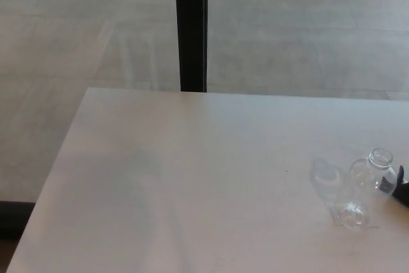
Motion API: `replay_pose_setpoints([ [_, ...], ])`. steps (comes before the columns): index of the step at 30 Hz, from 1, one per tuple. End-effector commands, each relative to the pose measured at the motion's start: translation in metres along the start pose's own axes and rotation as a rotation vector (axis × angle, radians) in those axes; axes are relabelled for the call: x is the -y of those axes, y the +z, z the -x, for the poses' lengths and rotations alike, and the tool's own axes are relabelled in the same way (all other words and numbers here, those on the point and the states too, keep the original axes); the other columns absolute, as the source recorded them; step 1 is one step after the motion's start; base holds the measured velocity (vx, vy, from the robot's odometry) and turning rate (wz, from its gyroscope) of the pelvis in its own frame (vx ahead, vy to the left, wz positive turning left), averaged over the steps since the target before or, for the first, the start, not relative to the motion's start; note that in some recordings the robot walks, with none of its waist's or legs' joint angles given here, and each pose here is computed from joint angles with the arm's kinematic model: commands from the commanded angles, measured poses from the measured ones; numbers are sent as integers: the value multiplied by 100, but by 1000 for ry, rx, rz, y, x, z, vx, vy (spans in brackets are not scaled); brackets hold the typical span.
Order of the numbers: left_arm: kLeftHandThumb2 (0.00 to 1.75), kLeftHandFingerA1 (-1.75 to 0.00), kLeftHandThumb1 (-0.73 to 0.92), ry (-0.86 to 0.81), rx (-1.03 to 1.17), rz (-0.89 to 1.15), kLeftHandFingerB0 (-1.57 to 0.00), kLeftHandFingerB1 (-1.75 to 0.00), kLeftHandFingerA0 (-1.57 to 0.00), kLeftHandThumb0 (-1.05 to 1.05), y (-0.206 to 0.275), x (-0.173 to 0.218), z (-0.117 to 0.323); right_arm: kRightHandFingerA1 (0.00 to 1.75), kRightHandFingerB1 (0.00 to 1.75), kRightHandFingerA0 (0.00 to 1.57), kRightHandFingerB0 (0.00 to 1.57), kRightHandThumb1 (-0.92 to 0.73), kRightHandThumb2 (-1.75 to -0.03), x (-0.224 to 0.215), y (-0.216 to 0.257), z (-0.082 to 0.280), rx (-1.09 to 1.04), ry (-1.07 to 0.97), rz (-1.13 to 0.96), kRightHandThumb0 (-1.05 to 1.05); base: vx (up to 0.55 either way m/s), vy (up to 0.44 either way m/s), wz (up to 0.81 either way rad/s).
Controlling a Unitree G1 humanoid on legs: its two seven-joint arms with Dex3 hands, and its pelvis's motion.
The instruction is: The robot uses its right hand to grab and lift the lid of the spray bottle kept in the middle of the desk and places the lid on the right side of the bottle
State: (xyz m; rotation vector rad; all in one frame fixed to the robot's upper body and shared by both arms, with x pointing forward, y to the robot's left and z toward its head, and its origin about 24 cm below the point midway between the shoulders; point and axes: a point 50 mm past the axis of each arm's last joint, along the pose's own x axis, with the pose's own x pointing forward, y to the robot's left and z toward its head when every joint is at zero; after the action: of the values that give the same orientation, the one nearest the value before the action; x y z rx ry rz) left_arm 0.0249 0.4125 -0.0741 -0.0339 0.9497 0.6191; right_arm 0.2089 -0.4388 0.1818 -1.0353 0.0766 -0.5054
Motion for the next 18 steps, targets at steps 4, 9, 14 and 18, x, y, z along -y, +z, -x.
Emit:
replay_pose_setpoints([
  [4,65,-50,82,26,13,15,-42,-39,-59,-80,1,-3,1,117,36,18,10,-69,-57,-49,-141,84,-847,-724,-1025,-58,0,0,0],
  [9,65,-51,82,26,18,2,-40,-39,-57,-81,3,-7,2,83,33,37,8,-70,-61,-92,-149,111,-949,-607,-987,-59,0,0,0],
  [14,65,-52,83,36,12,-19,-41,-39,-57,-79,4,-9,3,100,35,45,10,-68,-60,-109,-151,122,-959,-541,-958,-63,0,0,0],
  [18,65,-51,82,38,13,-12,-43,-40,-60,-82,3,-9,3,83,45,57,11,-54,-89,-117,-150,126,-957,-503,-936,-67,0,0,0],
])
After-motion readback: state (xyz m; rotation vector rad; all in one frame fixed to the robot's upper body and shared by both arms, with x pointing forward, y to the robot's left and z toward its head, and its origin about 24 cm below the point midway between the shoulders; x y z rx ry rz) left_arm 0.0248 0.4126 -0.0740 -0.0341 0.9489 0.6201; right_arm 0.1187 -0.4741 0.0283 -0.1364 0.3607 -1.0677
